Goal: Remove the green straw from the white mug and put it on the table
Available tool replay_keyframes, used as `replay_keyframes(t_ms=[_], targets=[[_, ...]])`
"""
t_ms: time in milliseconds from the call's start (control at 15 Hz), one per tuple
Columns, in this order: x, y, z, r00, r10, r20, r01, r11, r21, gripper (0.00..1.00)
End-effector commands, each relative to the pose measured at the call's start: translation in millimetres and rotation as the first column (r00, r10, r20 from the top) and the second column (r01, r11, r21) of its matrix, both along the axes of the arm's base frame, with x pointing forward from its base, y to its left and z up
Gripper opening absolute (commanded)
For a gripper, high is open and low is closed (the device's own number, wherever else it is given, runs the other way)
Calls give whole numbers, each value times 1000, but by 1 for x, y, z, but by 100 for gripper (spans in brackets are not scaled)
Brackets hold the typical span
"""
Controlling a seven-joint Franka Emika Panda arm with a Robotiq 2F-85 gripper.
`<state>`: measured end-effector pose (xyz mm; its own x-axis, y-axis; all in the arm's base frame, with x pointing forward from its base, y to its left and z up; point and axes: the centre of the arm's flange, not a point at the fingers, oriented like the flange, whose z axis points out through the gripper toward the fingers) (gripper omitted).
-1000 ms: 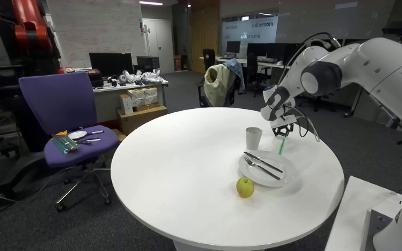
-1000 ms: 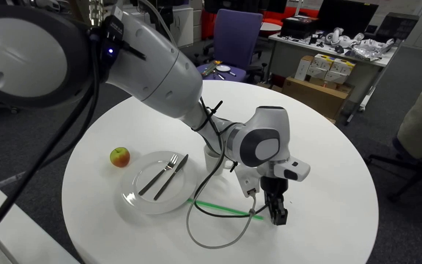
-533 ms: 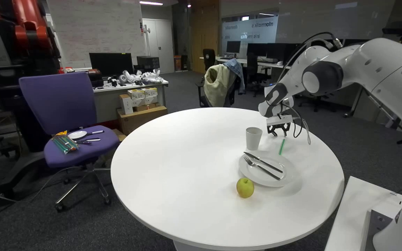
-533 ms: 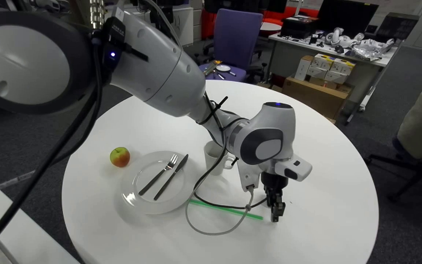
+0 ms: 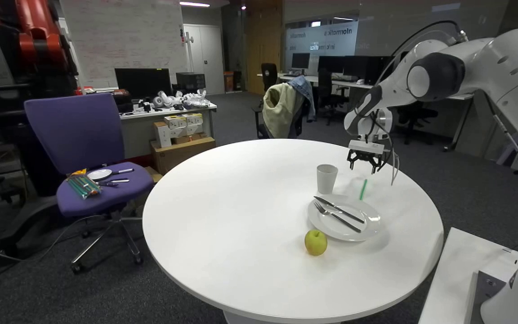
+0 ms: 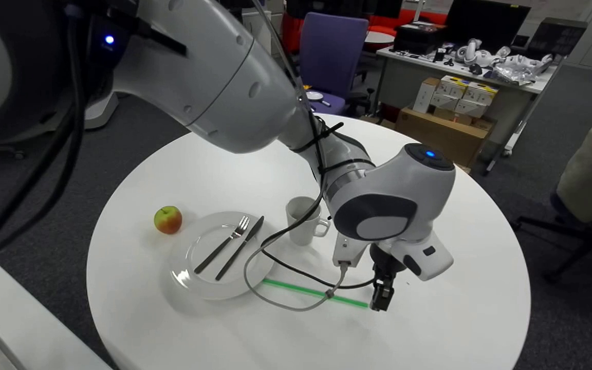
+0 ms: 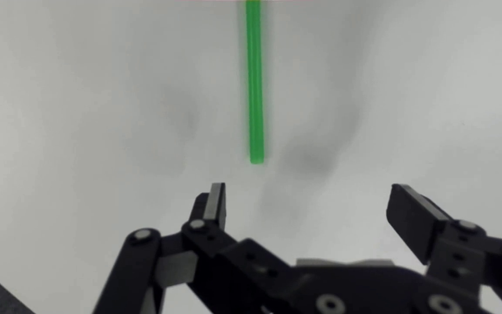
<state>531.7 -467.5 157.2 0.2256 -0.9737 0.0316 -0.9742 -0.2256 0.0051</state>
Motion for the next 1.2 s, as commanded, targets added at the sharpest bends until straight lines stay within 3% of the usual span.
replay_keyframes(t_ms=[0,200,467,867,933,1133], targets=[[-46,20,30,989,-14,147,3,997,76,100],[-58,31,33,980,17,201,-35,996,83,100],[-62,57,17,984,102,148,-118,988,103,100],[-50,67,-12,990,118,75,-124,988,92,100],[-50,68,-14,990,124,69,-130,988,88,75],[-51,67,-18,990,131,49,-135,987,84,60]])
